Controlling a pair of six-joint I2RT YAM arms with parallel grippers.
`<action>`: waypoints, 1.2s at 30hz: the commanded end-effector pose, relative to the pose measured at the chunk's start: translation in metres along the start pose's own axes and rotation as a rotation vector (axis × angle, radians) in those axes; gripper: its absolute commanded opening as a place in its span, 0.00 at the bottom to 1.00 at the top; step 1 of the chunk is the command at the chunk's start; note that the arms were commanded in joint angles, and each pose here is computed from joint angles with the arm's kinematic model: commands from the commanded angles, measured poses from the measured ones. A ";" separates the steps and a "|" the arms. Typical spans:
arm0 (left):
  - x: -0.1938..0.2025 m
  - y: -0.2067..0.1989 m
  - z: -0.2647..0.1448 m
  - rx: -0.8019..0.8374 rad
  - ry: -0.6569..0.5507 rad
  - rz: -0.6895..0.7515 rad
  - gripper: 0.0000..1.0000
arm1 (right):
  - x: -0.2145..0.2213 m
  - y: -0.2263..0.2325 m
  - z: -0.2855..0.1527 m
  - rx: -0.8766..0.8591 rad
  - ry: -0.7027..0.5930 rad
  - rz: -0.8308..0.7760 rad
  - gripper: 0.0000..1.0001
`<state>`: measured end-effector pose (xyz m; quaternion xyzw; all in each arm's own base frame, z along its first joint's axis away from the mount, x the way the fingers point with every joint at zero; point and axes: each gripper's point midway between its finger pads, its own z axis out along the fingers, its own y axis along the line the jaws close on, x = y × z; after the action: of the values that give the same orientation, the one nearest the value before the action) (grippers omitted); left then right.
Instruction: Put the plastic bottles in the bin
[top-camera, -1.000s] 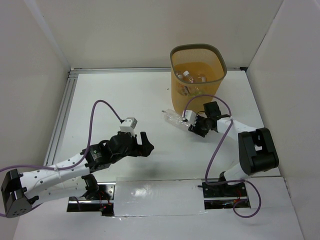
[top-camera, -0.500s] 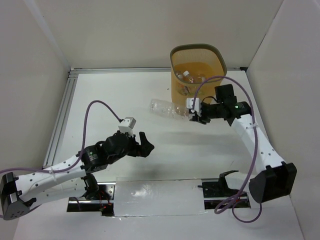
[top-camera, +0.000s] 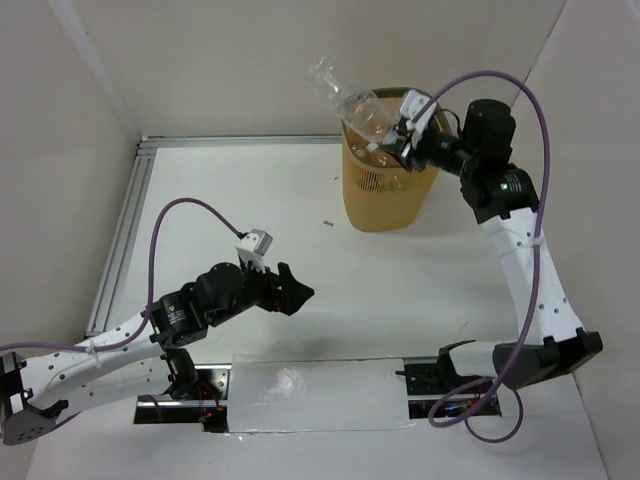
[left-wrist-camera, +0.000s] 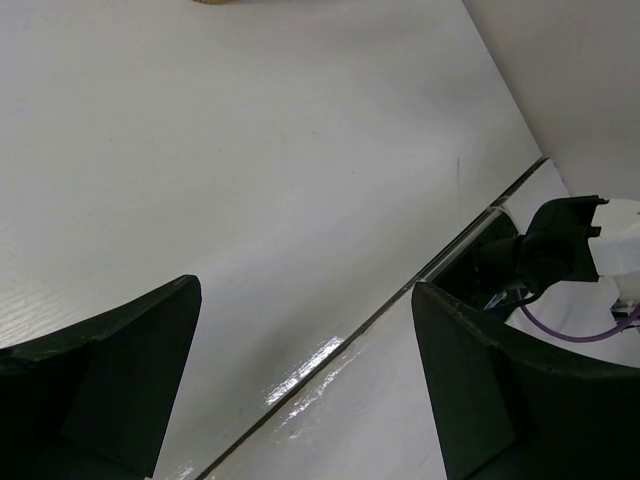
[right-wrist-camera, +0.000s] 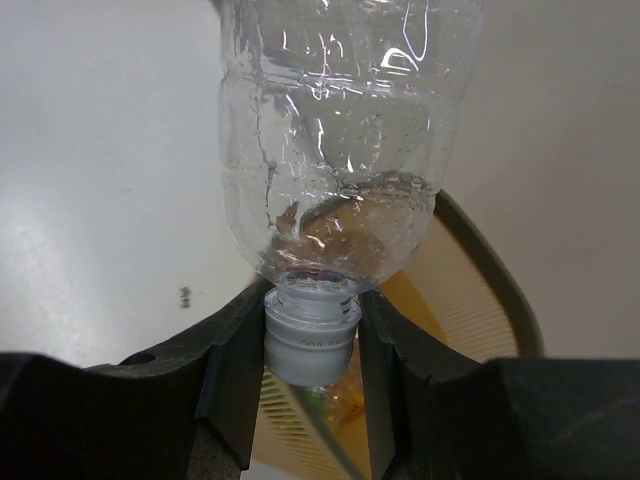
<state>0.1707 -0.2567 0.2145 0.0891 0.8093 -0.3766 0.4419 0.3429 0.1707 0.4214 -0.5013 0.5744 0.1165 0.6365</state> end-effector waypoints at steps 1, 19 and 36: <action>-0.011 -0.016 0.000 0.067 -0.036 -0.001 0.99 | 0.014 -0.065 0.008 0.207 0.046 0.074 0.24; -0.010 -0.012 0.002 0.039 -0.030 -0.010 0.99 | 0.048 -0.111 -0.006 0.268 0.094 0.274 1.00; -0.015 -0.016 0.019 0.017 -0.003 0.087 0.99 | 0.166 0.013 -0.109 0.570 0.560 0.601 1.00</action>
<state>0.1765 -0.2674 0.1938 0.1139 0.8297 -0.3459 0.4231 0.3362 0.0302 0.3483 -0.1565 0.8100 0.0023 0.5651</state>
